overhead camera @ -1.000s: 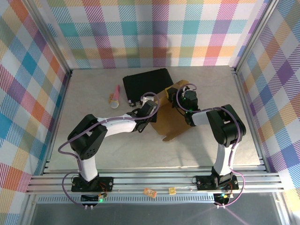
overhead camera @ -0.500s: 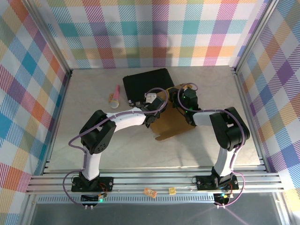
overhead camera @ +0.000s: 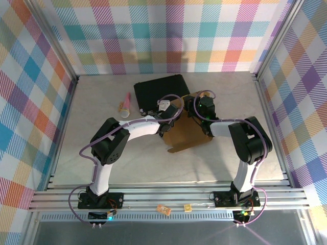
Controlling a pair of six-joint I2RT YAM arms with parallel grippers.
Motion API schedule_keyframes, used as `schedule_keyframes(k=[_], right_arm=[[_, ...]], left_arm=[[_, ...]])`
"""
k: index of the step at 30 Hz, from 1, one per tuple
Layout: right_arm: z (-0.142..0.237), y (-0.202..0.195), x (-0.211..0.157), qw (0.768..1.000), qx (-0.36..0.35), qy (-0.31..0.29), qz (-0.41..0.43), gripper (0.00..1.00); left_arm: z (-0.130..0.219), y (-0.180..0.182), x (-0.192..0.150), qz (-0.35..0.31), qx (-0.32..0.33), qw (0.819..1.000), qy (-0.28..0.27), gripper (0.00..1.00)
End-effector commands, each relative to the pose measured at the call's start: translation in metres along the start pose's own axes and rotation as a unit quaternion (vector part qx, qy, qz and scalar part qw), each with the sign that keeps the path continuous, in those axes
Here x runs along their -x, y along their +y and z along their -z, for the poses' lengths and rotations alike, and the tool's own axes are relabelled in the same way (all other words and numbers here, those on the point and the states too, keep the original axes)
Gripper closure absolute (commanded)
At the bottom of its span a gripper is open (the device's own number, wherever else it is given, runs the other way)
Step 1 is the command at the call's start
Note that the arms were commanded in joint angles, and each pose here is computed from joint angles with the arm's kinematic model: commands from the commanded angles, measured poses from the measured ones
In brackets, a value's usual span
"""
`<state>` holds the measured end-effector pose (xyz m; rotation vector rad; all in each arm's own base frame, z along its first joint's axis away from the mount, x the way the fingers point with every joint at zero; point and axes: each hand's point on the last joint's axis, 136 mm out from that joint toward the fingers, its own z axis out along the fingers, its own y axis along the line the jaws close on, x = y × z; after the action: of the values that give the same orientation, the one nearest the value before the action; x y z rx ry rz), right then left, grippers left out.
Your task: Fold the paper box
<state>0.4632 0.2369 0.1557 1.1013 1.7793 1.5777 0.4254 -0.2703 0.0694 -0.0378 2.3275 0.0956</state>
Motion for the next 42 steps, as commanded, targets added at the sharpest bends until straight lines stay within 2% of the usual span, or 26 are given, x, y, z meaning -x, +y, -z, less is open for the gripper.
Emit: schedule_keyframes(k=[1,3,4,14,16,18,23,24,27,36,41,42], right_arm=[[0.002,-0.016,-0.03,0.997,-0.045,0.06,-0.027,1.0],[0.002,-0.017,-0.029,0.997,-0.046,0.058,-0.027,1.0],[0.002,-0.017,-0.029,0.997,-0.047,0.057,-0.028,1.0],[0.0,-0.021,-0.025,0.997,-0.05,0.05,-0.037,1.0],[0.0,-0.02,-0.025,0.997,-0.05,0.05,-0.038,1.0],[0.0,-0.022,-0.024,0.997,-0.053,0.049,-0.039,1.0],[0.001,-0.023,-0.023,0.996,-0.056,0.045,-0.043,1.0],[0.001,-0.023,-0.023,0.997,-0.056,0.044,-0.043,1.0],[0.002,-0.021,-0.022,0.997,-0.057,0.042,-0.041,1.0],[0.009,-0.019,-0.019,0.996,-0.069,0.03,-0.036,1.0],[0.013,-0.021,-0.019,0.995,-0.088,0.03,-0.034,1.0],[0.015,-0.022,-0.019,0.995,-0.093,0.029,-0.033,0.97]], left_arm=[[-0.036,0.03,-0.007,0.003,0.046,0.999,0.014,0.9],[-0.04,0.032,-0.007,0.008,0.048,0.999,0.014,0.99],[-0.041,0.032,-0.006,0.009,0.049,0.999,0.013,1.0],[-0.046,0.037,-0.008,-0.002,0.071,0.997,0.014,1.0],[-0.048,0.036,-0.008,-0.003,0.07,0.997,0.017,0.85],[-0.049,0.036,-0.006,-0.003,0.072,0.997,0.017,0.77],[-0.054,0.038,-0.005,0.001,0.075,0.997,0.021,0.75],[-0.055,0.039,-0.003,0.003,0.075,0.997,0.021,0.77],[-0.056,0.043,-0.004,0.006,0.081,0.996,0.026,1.0],[-0.048,0.066,-0.012,-0.007,0.134,0.99,0.044,1.0],[-0.044,0.071,-0.013,-0.01,0.143,0.989,0.046,1.0],[-0.042,0.072,-0.011,-0.01,0.143,0.989,0.043,1.0]])
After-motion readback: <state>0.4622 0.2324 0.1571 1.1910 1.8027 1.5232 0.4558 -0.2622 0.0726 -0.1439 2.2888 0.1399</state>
